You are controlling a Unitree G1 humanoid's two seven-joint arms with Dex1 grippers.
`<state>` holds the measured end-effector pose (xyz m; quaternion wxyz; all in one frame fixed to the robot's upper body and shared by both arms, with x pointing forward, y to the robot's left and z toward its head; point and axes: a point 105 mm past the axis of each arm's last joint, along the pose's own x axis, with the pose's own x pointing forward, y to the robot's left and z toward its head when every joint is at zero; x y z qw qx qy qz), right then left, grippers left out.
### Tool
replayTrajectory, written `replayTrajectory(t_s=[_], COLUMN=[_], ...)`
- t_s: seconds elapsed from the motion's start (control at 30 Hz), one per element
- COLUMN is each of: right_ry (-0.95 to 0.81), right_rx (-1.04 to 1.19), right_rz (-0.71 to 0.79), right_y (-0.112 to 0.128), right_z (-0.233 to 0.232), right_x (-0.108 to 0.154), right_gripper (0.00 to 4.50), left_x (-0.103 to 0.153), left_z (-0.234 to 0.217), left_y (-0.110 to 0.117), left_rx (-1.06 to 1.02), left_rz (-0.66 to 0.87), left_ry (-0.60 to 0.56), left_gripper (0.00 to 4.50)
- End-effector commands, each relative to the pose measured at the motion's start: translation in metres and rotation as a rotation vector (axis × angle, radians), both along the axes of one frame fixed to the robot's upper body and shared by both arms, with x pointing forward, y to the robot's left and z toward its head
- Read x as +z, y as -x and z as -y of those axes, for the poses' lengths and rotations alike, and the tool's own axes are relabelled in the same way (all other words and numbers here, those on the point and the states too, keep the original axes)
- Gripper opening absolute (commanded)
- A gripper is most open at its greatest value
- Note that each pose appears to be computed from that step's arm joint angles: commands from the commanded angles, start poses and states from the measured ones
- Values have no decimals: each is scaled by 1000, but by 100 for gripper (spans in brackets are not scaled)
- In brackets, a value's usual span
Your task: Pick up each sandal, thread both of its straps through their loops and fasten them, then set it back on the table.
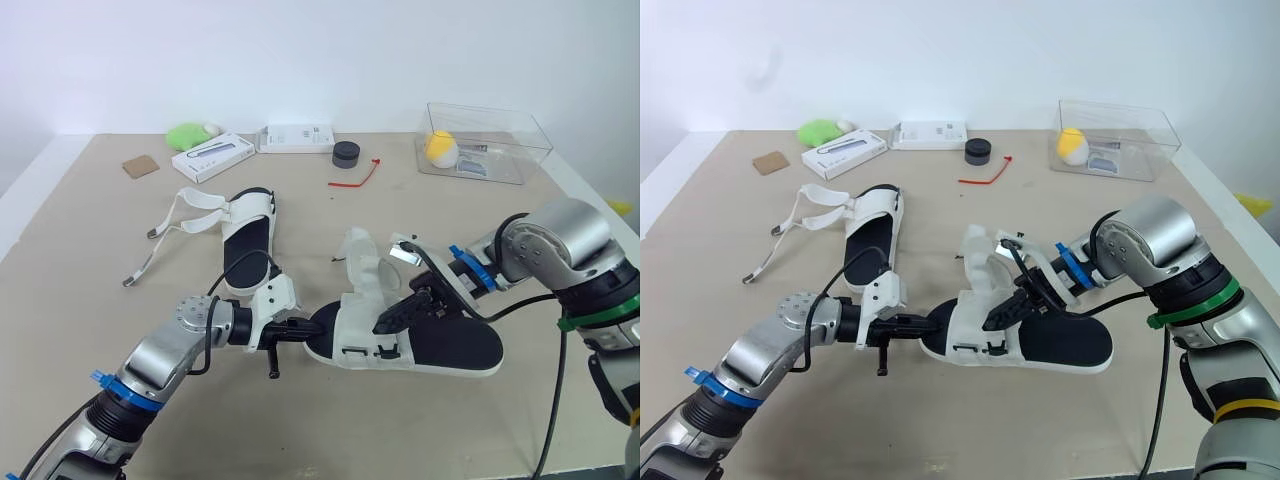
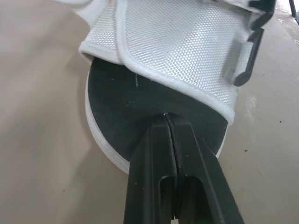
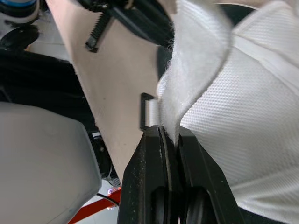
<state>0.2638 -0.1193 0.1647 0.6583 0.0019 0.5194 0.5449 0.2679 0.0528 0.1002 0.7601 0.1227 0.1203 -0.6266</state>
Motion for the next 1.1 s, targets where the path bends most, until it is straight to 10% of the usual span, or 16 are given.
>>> replayTrajectory(t_s=[0.03, 0.97, 1.1], right_ry=[-24, -78, -76], right_rx=[-11, -81, -92], right_rz=[24, 61, 56], right_y=[0, 7, 6], right_z=[0, 4, 6], right_x=[9, 13, 12], right_gripper=[2, 2, 147], left_x=[-11, -11, -11], left_z=[-8, -7, -6], left_y=[-4, -5, -5], left_rx=[42, 36, 33], left_rz=[-22, -23, -21], left_ry=[-47, -41, -41], left_gripper=[0, 0, 0])
